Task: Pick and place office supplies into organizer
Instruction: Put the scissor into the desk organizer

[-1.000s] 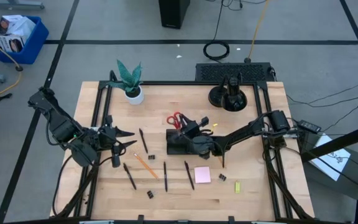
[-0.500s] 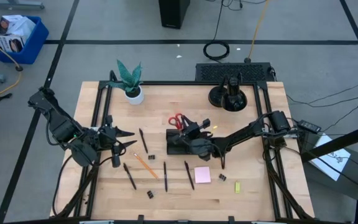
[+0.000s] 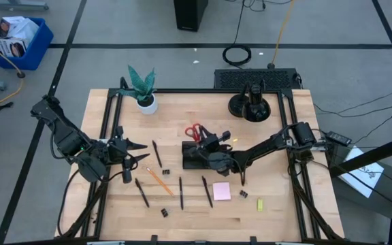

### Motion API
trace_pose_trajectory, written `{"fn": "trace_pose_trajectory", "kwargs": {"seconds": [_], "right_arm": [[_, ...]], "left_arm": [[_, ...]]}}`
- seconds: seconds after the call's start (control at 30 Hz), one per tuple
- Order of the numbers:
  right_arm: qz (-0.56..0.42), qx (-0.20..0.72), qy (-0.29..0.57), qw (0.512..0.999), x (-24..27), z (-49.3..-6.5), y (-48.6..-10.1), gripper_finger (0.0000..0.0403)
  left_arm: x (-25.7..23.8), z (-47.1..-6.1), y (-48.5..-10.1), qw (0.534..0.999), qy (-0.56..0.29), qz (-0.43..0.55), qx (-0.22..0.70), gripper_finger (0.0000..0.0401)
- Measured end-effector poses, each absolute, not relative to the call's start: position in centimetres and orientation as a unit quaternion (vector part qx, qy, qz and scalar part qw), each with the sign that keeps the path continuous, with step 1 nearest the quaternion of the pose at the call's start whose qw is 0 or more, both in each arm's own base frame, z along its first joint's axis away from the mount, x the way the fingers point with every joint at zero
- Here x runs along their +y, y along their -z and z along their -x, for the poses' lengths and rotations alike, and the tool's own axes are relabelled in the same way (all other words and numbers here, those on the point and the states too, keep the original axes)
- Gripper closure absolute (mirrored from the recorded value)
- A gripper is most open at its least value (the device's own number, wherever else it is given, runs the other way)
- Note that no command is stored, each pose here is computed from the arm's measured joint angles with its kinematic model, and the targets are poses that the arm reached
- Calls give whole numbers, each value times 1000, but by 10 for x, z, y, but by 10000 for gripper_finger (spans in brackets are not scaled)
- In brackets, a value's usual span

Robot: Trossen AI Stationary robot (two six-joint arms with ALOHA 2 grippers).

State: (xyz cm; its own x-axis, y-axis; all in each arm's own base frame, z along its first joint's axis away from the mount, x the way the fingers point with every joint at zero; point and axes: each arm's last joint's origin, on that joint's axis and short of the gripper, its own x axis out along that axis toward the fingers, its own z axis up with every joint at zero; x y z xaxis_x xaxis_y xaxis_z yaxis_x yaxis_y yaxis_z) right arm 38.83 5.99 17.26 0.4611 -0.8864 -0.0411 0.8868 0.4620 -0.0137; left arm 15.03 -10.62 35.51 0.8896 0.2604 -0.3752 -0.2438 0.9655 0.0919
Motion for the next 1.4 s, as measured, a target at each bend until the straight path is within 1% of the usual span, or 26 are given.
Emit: {"fn": "trace_pose_trajectory", "kwargs": {"seconds": [0.9, 1.4], "right_arm": [[-17, 13, 509, 861, 82, -383, -172, 388], [-16, 15, 505, 863, 83, -383, -171, 388]], "left_arm": [[-106, -150, -355, 972, -130, -21, 195, 274], [-106, -150, -355, 972, -130, -19, 195, 274]]}}
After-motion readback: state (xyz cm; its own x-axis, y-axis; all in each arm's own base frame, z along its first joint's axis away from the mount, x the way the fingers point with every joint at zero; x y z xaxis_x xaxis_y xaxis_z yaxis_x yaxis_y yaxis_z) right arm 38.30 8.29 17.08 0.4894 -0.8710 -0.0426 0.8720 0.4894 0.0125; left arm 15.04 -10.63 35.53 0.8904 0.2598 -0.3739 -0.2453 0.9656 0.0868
